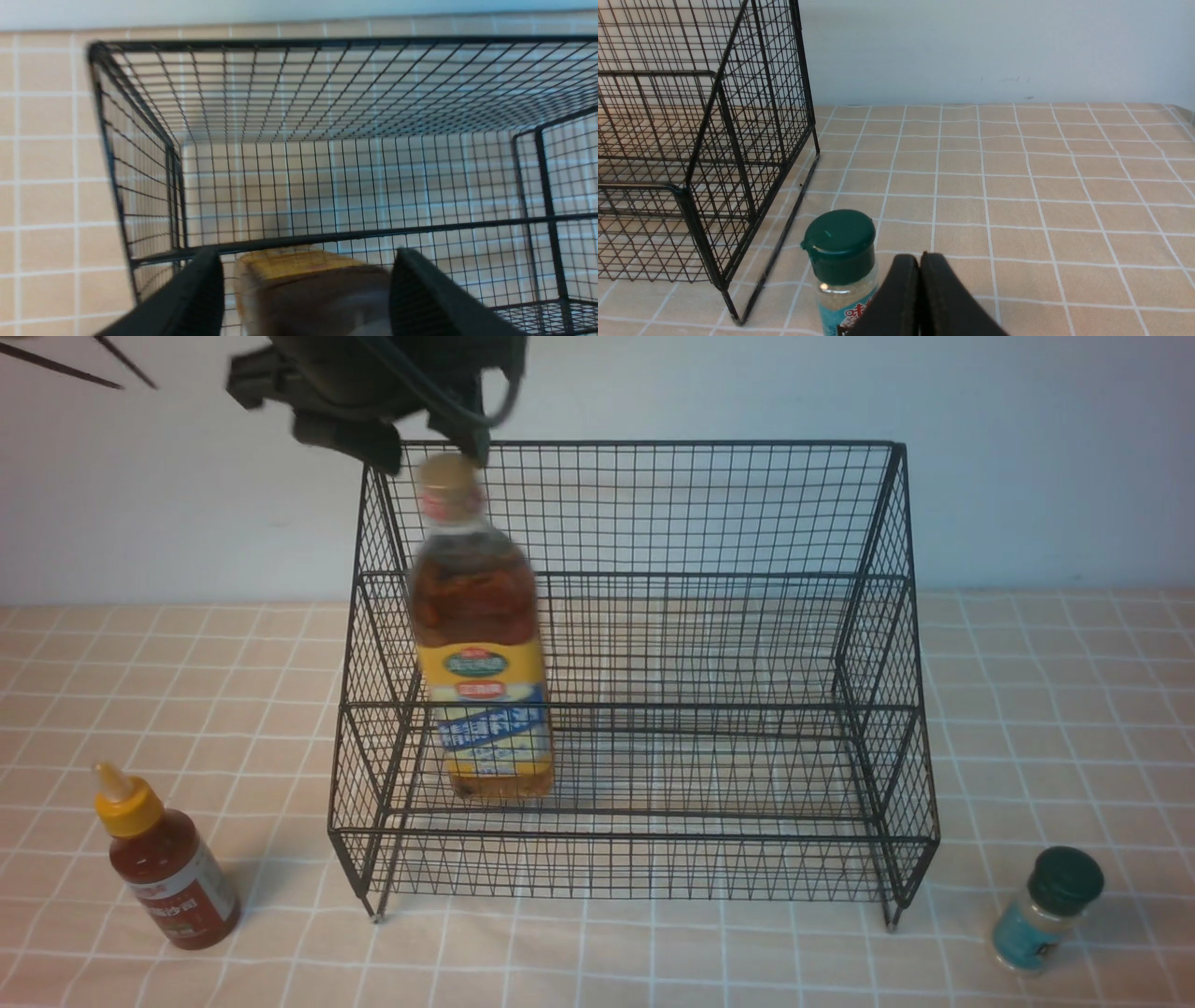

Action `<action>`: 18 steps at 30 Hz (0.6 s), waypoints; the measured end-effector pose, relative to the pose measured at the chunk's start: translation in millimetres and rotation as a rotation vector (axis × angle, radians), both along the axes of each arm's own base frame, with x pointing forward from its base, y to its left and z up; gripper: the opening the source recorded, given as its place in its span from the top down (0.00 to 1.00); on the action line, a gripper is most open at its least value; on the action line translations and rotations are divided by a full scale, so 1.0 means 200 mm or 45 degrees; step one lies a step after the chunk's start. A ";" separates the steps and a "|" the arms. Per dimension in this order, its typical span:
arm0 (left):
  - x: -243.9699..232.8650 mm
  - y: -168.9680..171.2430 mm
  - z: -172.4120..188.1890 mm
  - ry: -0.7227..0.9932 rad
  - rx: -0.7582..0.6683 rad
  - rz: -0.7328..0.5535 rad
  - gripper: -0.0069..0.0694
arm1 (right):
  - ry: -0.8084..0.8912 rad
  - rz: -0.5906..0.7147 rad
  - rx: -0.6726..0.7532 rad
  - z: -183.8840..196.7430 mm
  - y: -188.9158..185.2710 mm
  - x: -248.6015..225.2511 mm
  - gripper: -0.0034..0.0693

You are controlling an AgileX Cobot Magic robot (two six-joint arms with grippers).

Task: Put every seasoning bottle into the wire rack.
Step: Use the left arm to put the condiment bottle back on the shelf, then use the left arm to grab the condiment bottle closest to it

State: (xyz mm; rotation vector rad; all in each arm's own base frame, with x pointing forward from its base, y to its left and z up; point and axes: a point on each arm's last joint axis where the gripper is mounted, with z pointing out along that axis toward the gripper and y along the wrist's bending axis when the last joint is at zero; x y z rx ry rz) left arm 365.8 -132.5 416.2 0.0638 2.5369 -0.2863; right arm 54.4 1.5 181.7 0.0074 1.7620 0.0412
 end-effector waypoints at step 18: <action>-0.69 0.37 0.43 -0.398 0.265 0.080 0.91 | 0.000 0.000 0.000 0.00 0.00 0.00 0.97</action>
